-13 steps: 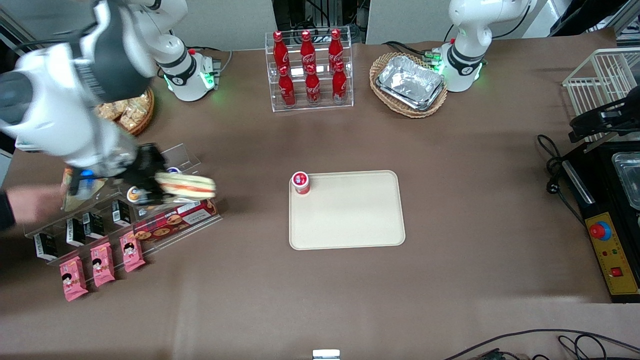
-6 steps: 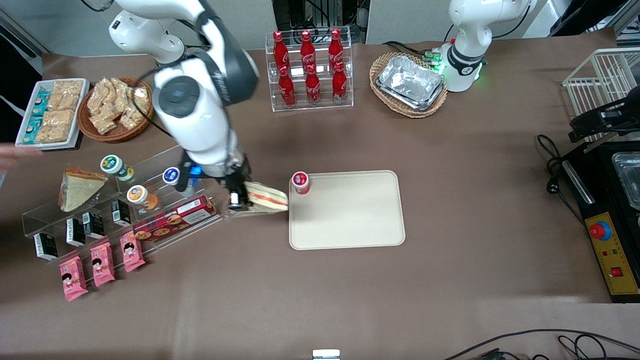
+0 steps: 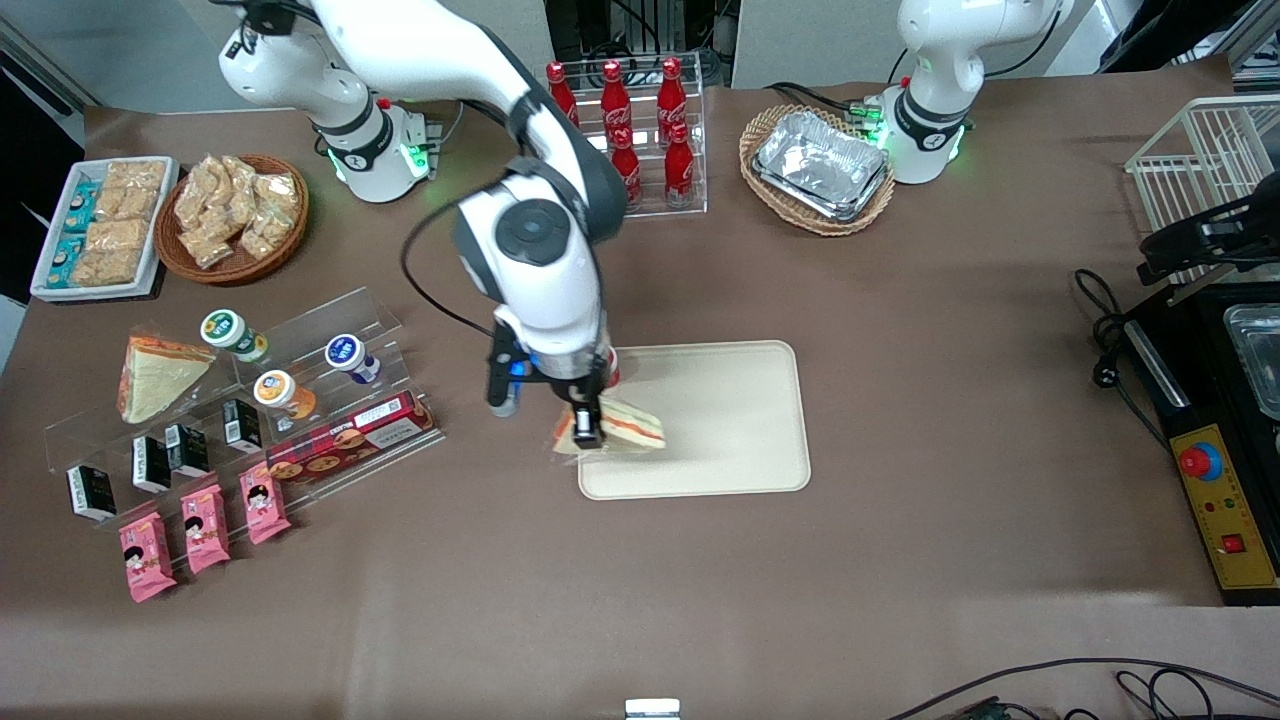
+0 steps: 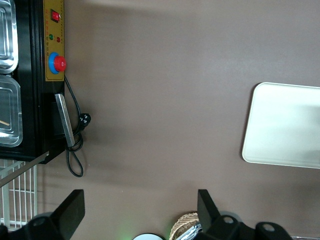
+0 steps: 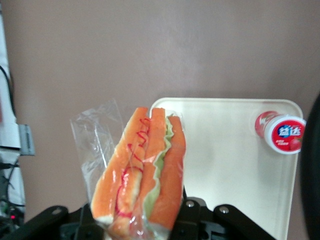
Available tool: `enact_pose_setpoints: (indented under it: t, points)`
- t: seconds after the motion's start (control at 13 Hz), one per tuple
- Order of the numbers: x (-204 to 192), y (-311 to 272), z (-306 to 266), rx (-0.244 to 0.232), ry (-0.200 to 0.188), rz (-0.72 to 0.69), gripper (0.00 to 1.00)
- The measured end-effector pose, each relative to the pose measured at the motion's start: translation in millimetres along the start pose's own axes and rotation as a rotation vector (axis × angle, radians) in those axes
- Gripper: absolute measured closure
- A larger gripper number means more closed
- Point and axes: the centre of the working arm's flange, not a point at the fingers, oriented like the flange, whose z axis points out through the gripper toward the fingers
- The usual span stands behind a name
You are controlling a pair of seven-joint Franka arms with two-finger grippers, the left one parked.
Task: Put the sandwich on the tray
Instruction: 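Lower the sandwich onto the cream tray and open the right gripper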
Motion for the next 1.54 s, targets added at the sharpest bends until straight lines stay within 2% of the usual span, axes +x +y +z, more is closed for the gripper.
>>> enact_pose_setpoints:
  t: [0.15, 0.62, 1.08, 1.54]
  points:
    - [-17, 11, 33, 0.012, -0.007, 0.000, 0.55]
    - [-59, 48, 115, 0.058, -0.062, -0.031, 0.55]
    - [-72, 71, 167, 0.069, -0.074, -0.101, 0.55]
    - [-64, 62, 179, 0.080, -0.070, -0.107, 0.53]
